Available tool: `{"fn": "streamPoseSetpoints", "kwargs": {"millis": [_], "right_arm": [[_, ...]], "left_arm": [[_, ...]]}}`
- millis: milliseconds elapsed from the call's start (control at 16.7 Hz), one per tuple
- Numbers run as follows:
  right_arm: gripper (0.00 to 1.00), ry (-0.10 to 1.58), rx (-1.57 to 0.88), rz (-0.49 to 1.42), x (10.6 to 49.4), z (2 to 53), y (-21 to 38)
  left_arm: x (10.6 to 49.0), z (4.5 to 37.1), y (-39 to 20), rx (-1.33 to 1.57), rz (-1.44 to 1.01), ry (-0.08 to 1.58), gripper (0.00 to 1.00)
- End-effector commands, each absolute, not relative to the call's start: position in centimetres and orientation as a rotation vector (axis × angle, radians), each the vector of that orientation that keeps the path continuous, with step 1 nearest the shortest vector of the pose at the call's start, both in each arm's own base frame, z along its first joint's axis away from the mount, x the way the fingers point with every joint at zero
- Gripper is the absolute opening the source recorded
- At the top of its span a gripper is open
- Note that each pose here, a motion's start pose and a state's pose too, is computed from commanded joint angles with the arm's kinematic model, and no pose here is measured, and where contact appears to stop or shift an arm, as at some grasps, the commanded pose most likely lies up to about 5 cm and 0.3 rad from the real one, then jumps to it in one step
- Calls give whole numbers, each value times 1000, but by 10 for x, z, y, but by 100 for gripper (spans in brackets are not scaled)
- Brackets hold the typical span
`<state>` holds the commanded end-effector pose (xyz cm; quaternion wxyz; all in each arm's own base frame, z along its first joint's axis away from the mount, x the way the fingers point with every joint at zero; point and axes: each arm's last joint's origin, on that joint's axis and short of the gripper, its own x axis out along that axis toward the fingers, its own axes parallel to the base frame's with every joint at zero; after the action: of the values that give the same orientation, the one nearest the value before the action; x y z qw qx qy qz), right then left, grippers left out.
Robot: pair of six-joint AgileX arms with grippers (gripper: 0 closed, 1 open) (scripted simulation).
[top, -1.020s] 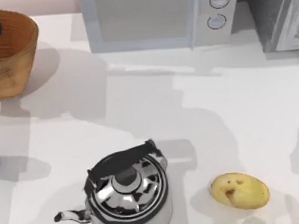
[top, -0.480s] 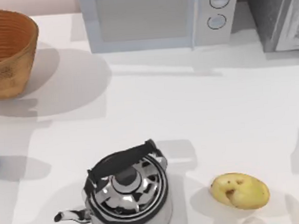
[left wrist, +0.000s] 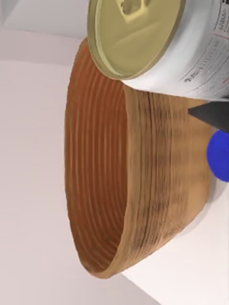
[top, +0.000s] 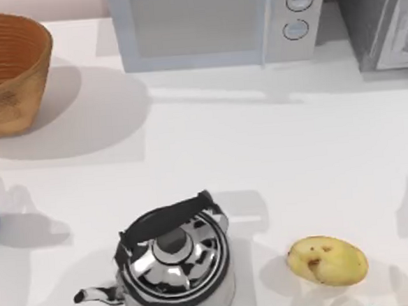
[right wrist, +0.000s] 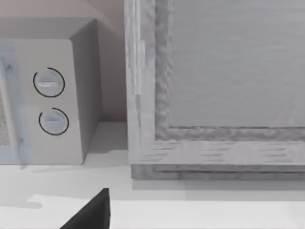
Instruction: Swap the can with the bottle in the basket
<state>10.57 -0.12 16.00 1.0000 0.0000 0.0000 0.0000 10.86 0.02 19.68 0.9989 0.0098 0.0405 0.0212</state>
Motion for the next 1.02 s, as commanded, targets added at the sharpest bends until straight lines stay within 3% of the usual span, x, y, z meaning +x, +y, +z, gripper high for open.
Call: {"fn": "streamPoseSetpoints", "kwargs": {"millis": [300,720,1020], "right_arm": [[100,0,0,0,106,160,-1],[100,0,0,0,106,160,-1],[100,0,0,0,106,160,-1]], "left_arm": [[106,160,-1,0,1,1,0],[106,159,-1,2,3,6,0],[112,181,-5,26,-97,19,0]]}}
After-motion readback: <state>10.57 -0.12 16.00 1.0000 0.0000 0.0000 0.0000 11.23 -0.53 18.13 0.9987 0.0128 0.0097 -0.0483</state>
